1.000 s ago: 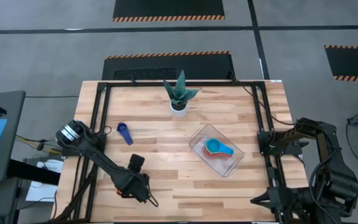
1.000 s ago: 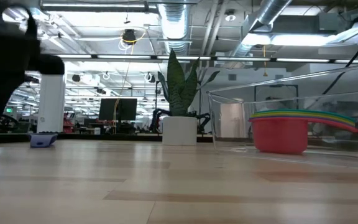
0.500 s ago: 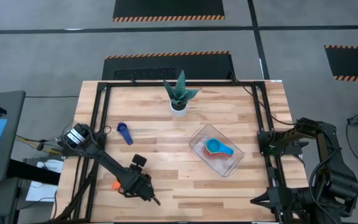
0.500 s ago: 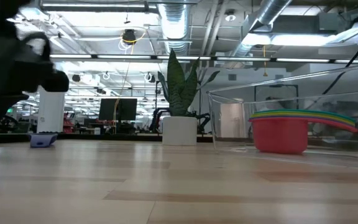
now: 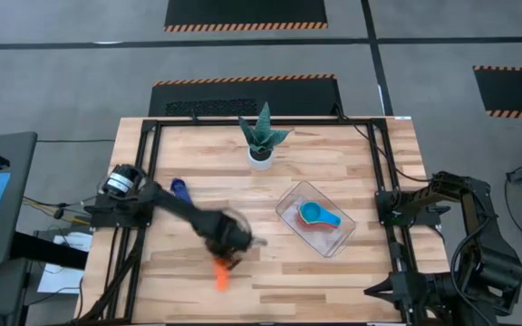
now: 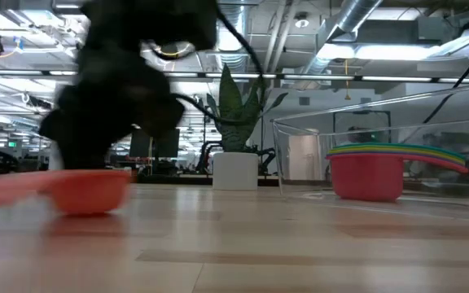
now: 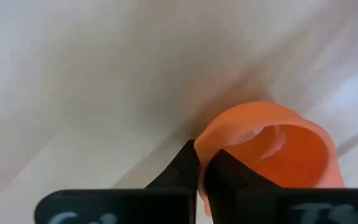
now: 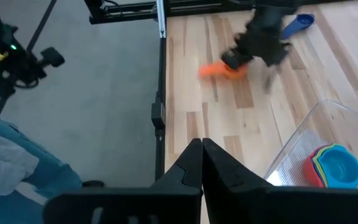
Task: Nest measuring cups in basket
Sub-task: Stack the orange measuring cup on top of the light blue measuring cup
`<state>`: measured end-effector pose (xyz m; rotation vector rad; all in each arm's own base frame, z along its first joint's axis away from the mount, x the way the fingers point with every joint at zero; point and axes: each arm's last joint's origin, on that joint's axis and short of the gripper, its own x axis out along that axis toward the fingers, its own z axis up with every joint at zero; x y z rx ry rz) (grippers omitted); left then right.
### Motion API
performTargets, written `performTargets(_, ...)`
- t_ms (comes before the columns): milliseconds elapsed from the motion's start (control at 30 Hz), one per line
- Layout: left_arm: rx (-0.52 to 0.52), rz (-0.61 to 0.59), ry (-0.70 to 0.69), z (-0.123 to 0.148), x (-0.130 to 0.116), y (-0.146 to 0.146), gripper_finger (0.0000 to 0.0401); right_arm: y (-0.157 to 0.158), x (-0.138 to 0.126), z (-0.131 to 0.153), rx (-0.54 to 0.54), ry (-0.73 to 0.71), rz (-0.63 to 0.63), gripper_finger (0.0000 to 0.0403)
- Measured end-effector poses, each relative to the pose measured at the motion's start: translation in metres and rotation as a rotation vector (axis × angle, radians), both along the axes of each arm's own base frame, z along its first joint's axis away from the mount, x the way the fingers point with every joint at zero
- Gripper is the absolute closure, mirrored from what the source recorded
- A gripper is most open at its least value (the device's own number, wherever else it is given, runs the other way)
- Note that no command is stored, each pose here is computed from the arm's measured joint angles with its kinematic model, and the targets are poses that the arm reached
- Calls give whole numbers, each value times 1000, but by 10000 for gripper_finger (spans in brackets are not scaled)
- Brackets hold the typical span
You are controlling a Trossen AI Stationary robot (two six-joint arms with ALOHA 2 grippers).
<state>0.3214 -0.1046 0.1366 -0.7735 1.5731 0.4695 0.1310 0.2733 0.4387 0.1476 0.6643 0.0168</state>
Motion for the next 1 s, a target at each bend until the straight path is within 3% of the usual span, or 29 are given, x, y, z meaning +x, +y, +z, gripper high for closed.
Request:
performTargets(100,-54,171,-114,1,20,21,401,-1,1,0,1,0,-5,378)
performTargets(267,-52,284,-330,3,46,45,397,-2,4,0,1,0,-16,378)
performTargets(400,-68,274,-422,7,55,56,377,-2,4,0,2,2,-15,383)
performTargets(1000,-76,189,-444,15,53,63,287,-3,4,0,-11,5,-9,380)
